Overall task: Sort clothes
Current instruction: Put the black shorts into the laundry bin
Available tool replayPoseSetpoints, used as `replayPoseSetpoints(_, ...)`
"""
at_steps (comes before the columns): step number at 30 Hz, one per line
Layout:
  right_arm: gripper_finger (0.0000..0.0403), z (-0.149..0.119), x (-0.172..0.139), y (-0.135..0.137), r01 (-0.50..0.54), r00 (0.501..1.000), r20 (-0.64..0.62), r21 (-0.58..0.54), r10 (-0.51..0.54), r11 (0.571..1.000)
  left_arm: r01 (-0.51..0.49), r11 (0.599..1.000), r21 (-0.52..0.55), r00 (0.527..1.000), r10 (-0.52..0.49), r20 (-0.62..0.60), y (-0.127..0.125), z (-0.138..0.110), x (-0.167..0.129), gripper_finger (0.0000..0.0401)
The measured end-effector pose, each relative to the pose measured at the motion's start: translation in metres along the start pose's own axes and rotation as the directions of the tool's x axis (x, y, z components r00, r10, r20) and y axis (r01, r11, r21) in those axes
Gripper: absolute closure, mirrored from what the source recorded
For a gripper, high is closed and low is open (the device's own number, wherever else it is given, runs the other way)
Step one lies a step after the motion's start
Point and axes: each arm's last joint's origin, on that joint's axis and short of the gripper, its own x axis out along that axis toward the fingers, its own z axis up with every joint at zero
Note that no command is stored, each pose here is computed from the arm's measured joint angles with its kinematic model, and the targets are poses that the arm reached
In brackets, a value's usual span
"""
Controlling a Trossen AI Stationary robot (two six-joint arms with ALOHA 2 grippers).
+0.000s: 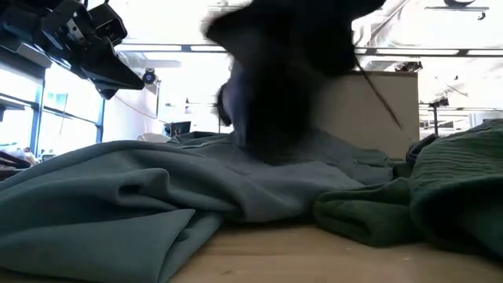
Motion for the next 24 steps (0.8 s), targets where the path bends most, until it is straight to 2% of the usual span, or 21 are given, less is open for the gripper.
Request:
replayPoseSetpoints(2, 0.0396, 0.006, 0.02, -0.019, 0.069, 0.997, -0.019, -0.088, -0.071, 0.994, 0.0, 1.0, 0.013, 1.0, 0.0, 0.002, 0.0, 0.0, 0.0, 0.0394)
replayPoseSetpoints(5, 0.0396, -0.001, 0.059, -0.033, 0.052, 0.994, -0.099, -0.029, -0.054, 0.998, -0.002, 1.0, 0.031, 1.0, 0.002, 0.009, 0.0, 0.001, 0.0, 0.0394)
replayPoseSetpoints(8, 0.0396, -0.024, 0.099, -0.032, -0.04, 0.974, -0.223, -0.004, 0.038, 0.999, -0.003, 1.0, 0.031, 0.999, 0.002, 0.035, 0.0, 0.003, 0.0, 0.0394)
replayPoseSetpoints(10, 0.0396, -0.051, 0.125, -0.023, -0.122, 0.934, -0.337, 0.006, 0.117, 0.993, -0.002, 1.0, 0.03, 0.999, 0.001, 0.036, 0.0, 0.003, 0.0, 0.0394)
replayPoseSetpoints(13, 0.0396, -0.109, 0.158, -0.003, -0.211, 0.83, -0.524, 0.024, 0.192, 0.977, 0.005, 1.0, 0.03, 1.0, -0.005, 0.029, 0.0, 0.003, 0.0, 0.0394)
replayPoseSetpoints(17, 0.0392, -0.2, 0.181, 0.023, -0.316, 0.63, -0.719, 0.107, 0.293, 0.943, 0.011, 0.999, 0.032, 1.0, -0.011, 0.014, 0.0, 0.002, 0.0, 0.0394)
replayPoseSetpoints(20, 0.0378, -0.267, 0.186, 0.038, -0.352, 0.488, -0.807, 0.168, 0.333, 0.921, 0.013, 1.0, 0.022, 1.0, -0.013, 0.013, -0.001, 0.001, 0.0, 0.0394)
replayPoseSetpoints(22, 0.0359, -0.296, 0.19, 0.04, -0.342, 0.428, -0.837, 0.198, 0.34, 0.918, 0.013, 1.0, 0.022, 1.0, -0.014, 0.014, -0.001, 0.001, 0.0, 0.0394)
replayPoseSetpoints(24, 0.0333, -0.313, 0.195, 0.039, -0.325, 0.366, -0.862, 0.235, 0.351, 0.916, 0.013, 1.0, 0.023, 1.0, -0.013, 0.014, -0.001, 0.002, 0.0, 0.0394)
